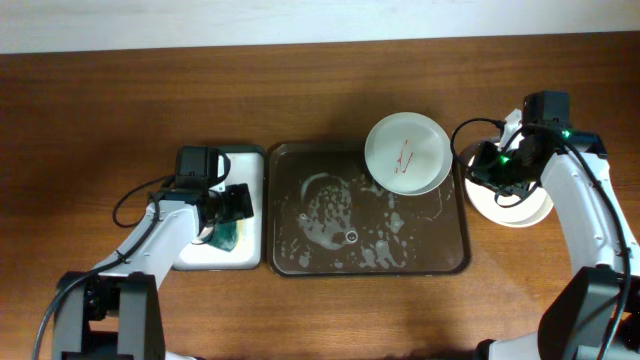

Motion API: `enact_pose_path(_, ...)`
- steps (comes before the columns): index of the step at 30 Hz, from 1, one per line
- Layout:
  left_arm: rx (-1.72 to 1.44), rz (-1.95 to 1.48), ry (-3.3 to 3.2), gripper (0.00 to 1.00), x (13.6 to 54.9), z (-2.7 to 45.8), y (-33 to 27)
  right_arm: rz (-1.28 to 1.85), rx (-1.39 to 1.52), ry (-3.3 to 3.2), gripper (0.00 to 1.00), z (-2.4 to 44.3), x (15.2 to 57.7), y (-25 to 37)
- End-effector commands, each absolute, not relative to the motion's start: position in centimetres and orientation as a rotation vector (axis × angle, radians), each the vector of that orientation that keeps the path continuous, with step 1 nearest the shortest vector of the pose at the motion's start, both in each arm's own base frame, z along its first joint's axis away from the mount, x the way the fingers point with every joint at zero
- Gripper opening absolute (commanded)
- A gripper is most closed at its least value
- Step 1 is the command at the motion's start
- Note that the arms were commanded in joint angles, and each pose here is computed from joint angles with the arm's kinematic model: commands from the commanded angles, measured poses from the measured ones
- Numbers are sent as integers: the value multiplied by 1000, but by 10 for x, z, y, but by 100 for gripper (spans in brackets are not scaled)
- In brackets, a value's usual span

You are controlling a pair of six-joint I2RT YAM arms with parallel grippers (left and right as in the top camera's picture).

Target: Clean dirty plates on tray and stack at the side

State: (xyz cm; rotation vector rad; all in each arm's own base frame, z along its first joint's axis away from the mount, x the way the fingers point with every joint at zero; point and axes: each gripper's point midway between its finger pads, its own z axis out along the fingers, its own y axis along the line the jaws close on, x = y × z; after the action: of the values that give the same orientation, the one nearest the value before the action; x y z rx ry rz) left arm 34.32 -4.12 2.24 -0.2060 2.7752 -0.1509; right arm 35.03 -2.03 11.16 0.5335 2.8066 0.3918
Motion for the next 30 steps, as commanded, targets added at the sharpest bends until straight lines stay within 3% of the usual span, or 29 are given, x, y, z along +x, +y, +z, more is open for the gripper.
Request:
enact_pose_path(1,-203,-141,2774,82,341,25,-41,403,507,2803,29,114,348,-17)
enact_pose_path(5,-203,-141,2775,77,341,26,-41,403,506,2803,30,114,348,-17)
enact_pose_path(10,-162,-128,2803,80,332,41,-40,403,506,2803,29,114,348,-17)
enact_pose_path(17,-51,-102,2857,97,314,48,-38,403,507,2804,29,114,348,-16)
enact_pose_path(30,-51,-70,2984,95,280,32,-33,404,510,2810,29,114,346,-16)
